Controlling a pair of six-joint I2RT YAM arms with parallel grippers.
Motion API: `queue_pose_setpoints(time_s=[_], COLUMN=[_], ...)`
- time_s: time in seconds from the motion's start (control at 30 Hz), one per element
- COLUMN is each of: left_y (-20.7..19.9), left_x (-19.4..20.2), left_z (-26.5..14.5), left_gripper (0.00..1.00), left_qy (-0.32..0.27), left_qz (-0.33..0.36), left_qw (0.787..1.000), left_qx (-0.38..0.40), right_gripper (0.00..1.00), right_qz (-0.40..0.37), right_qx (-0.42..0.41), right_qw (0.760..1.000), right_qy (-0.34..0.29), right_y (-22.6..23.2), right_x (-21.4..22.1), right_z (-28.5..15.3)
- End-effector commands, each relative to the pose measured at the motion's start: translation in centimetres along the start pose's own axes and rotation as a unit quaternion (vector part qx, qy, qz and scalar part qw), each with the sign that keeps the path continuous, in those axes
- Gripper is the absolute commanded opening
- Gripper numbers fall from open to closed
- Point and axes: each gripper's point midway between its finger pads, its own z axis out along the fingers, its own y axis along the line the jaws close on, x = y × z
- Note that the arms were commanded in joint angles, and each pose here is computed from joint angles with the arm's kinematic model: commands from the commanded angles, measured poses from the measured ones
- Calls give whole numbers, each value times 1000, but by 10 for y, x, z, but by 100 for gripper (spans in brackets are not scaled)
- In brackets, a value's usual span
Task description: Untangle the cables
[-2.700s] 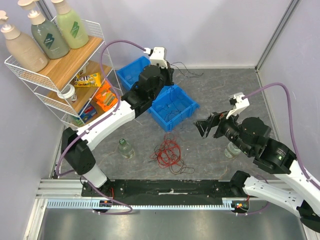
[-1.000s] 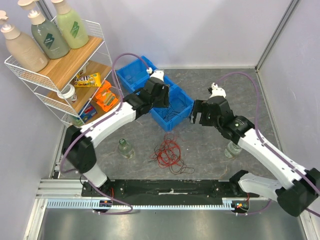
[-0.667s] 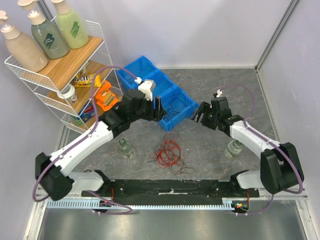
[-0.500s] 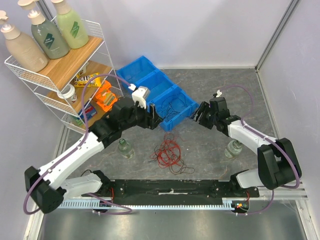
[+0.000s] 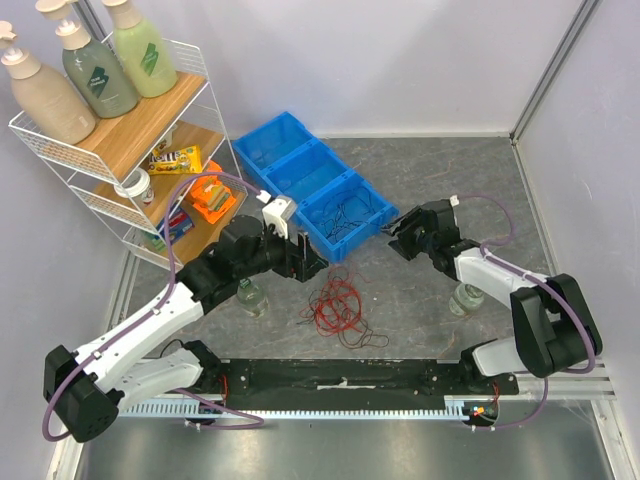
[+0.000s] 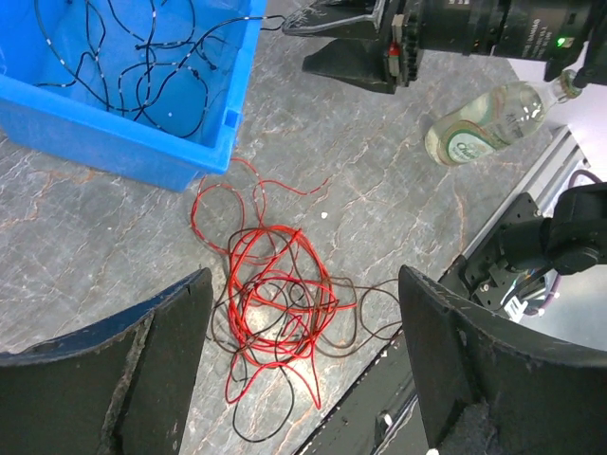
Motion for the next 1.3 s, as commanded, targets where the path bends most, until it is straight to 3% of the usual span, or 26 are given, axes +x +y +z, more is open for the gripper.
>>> queue_pose_setpoints(time_s=[0.0, 0.1, 0.2, 0.33, 0.4, 0.67, 0.83, 0.93, 1.07, 1.27], left_y=[-17, -17, -15, -16, -17, -16, -15, -16, -18, -19], left_x=[-15, -13, -11, -12, -12, -11, -11, -14, -14, -13], left_z=[-3, -4, -5, -4, -4, -3, 0, 2, 4, 0], left_gripper=[85, 85, 85, 85, 85, 85, 85, 85, 85, 85], left_qy=[-27, -27, -26, -27, -28, -24, -18, -22, -18, -19], left_qz=[-15, -16, -15, -12, -12, -13, -10, -14, -18, -18], left_qw=[999, 999, 999, 999, 999, 999, 999, 999, 999, 999], left_qx=[35, 36, 36, 37, 40, 38, 36, 36, 42, 42], right_gripper=[58, 57, 59, 52, 51, 49, 50, 57, 55, 47], right_qz=[63, 26, -99, -282, -346, -472, -434, -323, -150, -68], right_qx=[-41, -44, -44, -5, 19, 63, 15, 16, -6, -46], right_qw=[997, 999, 994, 958, 937, 879, 899, 942, 985, 996], right_qy=[-8, -6, 6, 52, 41, -33, -62, -91, -82, -32], right_y=[22, 29, 38, 24, 16, -2, 25, 33, 44, 69], right_x=[-7, -8, -9, 3, 2, -15, -16, -31, -36, -21], right_z=[2, 1, 6, 19, 19, 1, -20, -31, -29, -6])
